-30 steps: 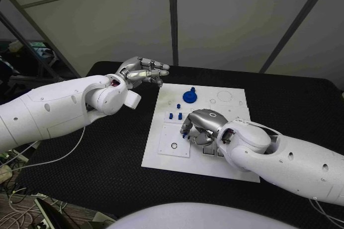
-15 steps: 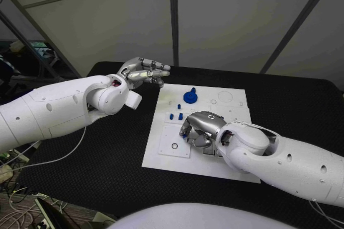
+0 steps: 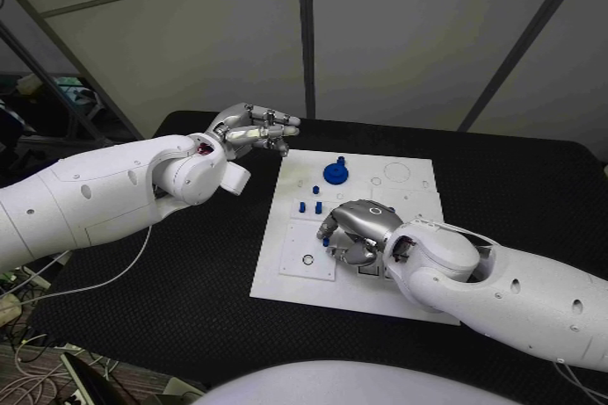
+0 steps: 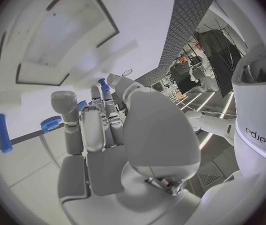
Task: Assemble the parts on the task board
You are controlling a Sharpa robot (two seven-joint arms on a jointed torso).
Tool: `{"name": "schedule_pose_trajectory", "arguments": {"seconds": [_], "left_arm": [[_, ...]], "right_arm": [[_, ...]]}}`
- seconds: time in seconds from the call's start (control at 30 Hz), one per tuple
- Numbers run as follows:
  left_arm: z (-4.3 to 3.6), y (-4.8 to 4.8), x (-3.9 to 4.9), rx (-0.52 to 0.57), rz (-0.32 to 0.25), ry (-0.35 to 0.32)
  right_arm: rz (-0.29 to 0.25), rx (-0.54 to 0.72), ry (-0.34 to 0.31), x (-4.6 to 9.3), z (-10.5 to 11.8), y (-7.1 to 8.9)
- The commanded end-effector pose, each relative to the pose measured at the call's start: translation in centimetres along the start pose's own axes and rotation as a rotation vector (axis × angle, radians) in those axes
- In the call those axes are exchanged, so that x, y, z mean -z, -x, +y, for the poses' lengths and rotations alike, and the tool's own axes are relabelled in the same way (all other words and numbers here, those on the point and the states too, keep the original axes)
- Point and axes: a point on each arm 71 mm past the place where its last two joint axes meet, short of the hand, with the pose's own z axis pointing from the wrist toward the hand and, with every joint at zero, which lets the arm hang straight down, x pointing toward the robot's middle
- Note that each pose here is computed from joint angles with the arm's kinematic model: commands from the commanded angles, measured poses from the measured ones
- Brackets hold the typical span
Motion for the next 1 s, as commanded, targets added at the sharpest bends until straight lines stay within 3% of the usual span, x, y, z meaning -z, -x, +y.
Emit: {"name": "schedule_pose_trajectory", "arguments": {"seconds": [0.03, 0.33, 0.57, 0.73, 1.0], "left_arm": [[-0.10, -0.21, -0.05, 0.014, 0.012, -0.002], [-0.07, 0.03, 0.07, 0.015, 0.011, 0.001], [-0.06, 0.09, 0.14, 0.015, 0.013, 0.003], [-0.07, 0.01, 0.15, 0.016, 0.017, 0.003], [-0.08, -0.08, 0.19, 0.017, 0.021, 0.003]], "right_arm": [[-0.058, 0.017, 0.015, 0.4, 0.3, 0.6], [-0.118, 0.019, 0.017, 2.3, 0.2, 2.1], [-0.178, -0.002, -0.058, 3.8, -2.4, 5.5], [-0.154, 0.022, -0.139, 4.8, -5.1, 6.7], [-0.107, 0.048, -0.227, 5.8, -7.8, 7.0]]}}
